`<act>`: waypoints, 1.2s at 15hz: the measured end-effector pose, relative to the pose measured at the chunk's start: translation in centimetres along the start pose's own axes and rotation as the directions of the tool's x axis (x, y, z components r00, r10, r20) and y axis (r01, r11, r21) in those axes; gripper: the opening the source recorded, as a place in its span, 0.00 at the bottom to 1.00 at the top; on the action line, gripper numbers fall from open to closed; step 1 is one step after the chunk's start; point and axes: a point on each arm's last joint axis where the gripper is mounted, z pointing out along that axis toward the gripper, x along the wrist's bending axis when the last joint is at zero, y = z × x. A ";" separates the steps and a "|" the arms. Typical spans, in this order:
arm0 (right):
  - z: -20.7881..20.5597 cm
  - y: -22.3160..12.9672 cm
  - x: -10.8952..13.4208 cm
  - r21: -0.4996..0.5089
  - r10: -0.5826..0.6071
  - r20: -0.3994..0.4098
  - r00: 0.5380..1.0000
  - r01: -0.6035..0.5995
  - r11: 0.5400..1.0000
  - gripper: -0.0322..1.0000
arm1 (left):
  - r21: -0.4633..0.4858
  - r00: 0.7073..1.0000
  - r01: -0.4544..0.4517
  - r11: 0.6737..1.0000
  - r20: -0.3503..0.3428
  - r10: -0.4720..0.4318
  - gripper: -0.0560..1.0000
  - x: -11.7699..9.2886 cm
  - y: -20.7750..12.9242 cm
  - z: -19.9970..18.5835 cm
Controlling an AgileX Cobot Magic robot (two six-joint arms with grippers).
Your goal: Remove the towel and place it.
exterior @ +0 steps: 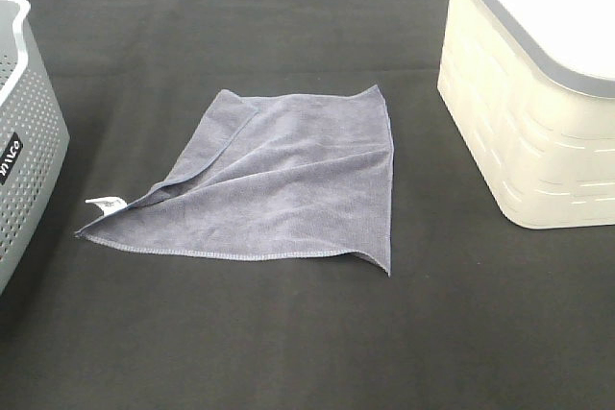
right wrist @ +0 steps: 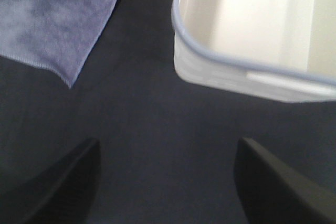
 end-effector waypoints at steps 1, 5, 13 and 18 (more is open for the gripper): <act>0.1 -1.9 0.1 -0.002 0.000 -0.004 1.000 0.000 1.000 0.72 | -0.005 1.000 0.001 1.000 0.006 -0.001 0.76 0.1 -1.9 0.4; -0.1 -8.2 0.5 -0.049 0.008 -0.020 1.000 -0.009 0.999 0.72 | -0.108 1.000 0.007 0.994 0.021 -0.005 0.76 0.4 -8.4 1.0; -0.1 -17.8 1.1 -0.267 0.027 -0.042 0.999 -0.037 0.963 0.72 | -0.375 0.999 0.028 0.927 0.054 -0.008 0.76 0.8 -14.2 -0.6; -1.7 -20.0 1.4 -0.422 0.032 -0.078 0.996 -0.062 0.905 0.72 | -0.498 0.998 0.024 0.867 0.060 0.007 0.76 1.0 -15.9 -1.9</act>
